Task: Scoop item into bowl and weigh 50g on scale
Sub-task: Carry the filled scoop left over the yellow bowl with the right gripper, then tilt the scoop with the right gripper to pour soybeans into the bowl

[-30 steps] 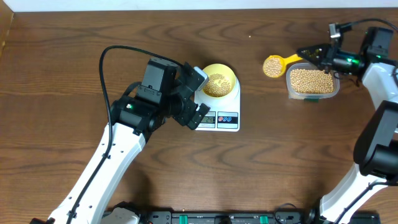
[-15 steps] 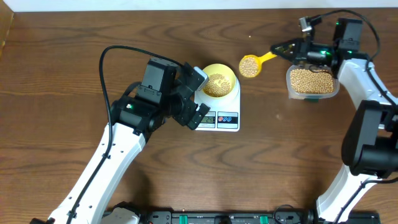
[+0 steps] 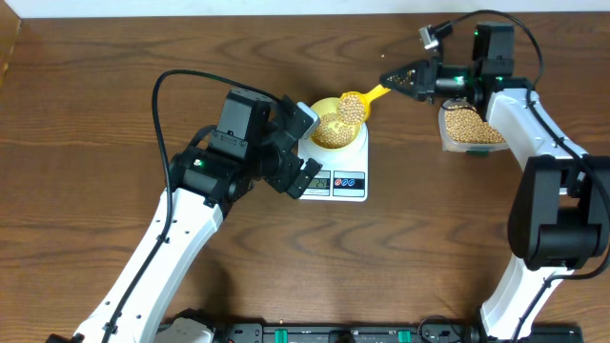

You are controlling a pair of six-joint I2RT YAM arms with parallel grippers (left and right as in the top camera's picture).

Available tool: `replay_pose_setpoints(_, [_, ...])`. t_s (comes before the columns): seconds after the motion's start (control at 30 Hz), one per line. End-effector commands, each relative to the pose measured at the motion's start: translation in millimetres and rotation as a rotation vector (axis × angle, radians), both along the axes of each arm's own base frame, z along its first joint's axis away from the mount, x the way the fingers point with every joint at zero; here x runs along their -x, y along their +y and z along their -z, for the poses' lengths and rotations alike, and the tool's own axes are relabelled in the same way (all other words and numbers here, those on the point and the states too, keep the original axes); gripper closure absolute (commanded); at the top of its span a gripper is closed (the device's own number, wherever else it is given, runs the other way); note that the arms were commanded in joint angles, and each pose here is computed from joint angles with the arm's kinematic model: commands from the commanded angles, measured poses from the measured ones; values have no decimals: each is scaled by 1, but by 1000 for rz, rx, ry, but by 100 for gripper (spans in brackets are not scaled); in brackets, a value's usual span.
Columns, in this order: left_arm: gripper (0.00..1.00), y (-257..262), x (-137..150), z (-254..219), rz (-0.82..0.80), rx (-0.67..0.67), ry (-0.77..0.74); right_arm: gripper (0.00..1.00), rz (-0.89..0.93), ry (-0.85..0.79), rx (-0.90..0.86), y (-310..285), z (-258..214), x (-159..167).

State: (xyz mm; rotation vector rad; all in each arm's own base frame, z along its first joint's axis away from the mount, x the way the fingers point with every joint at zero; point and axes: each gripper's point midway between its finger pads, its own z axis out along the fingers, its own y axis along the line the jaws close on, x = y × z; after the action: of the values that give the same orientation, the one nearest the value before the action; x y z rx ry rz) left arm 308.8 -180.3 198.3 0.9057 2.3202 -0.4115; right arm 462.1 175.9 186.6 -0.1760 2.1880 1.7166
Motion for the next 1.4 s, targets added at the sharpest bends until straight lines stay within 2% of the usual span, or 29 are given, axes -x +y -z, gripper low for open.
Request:
replay_pose_setpoints(0.0, [3, 0, 1, 5, 17, -6, 10, 99, -12, -11, 7, 11, 5, 0])
replay_pose_setpoints(0.93, [3, 0, 1, 5, 17, -7, 10, 99, -122, -400, 123, 45, 10, 5])
replay_pose_setpoints(1.37, [2, 0, 1, 5, 17, -6, 10, 99, -112, -432, 165, 49, 15, 2])
